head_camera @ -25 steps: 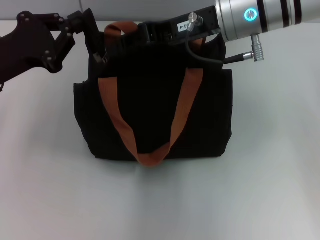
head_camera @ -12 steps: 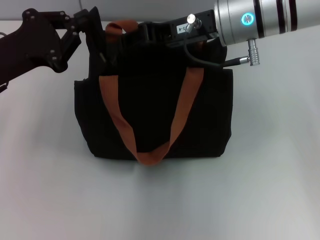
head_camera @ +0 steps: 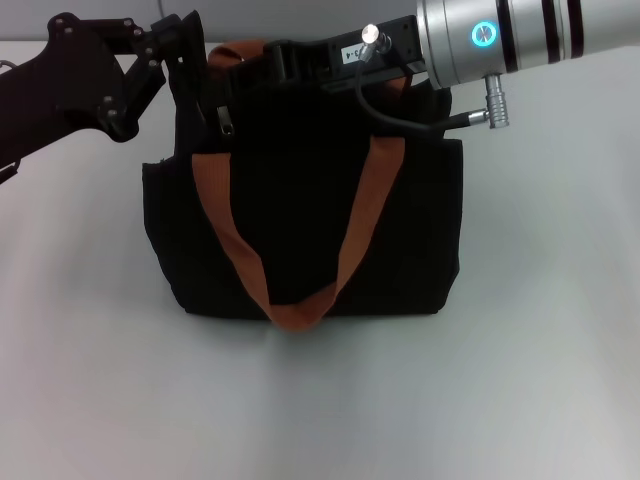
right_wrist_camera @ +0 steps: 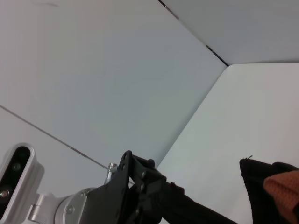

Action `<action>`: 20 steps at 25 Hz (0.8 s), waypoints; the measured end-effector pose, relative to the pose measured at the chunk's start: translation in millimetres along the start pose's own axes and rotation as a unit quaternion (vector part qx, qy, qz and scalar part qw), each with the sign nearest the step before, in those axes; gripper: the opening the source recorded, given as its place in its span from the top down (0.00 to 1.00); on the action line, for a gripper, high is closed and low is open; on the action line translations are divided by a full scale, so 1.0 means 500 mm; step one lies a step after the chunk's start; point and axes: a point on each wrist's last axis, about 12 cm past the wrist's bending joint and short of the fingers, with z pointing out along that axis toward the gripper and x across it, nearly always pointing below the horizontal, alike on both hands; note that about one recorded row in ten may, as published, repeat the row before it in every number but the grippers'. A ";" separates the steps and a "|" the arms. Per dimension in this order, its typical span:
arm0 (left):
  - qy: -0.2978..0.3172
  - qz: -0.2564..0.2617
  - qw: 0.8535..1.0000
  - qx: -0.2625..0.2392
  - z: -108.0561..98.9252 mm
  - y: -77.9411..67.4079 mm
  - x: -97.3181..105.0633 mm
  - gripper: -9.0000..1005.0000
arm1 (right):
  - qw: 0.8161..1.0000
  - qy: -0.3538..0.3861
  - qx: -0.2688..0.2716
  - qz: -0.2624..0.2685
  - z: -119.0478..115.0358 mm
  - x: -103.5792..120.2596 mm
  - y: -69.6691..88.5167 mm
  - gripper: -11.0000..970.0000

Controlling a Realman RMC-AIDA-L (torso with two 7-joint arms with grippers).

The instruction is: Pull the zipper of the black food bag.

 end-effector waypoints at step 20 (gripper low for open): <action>0.001 0.001 1.000 -0.008 -0.003 0.002 0.001 0.98 | 1.000 0.012 0.006 -0.009 0.003 0.008 -0.001 0.86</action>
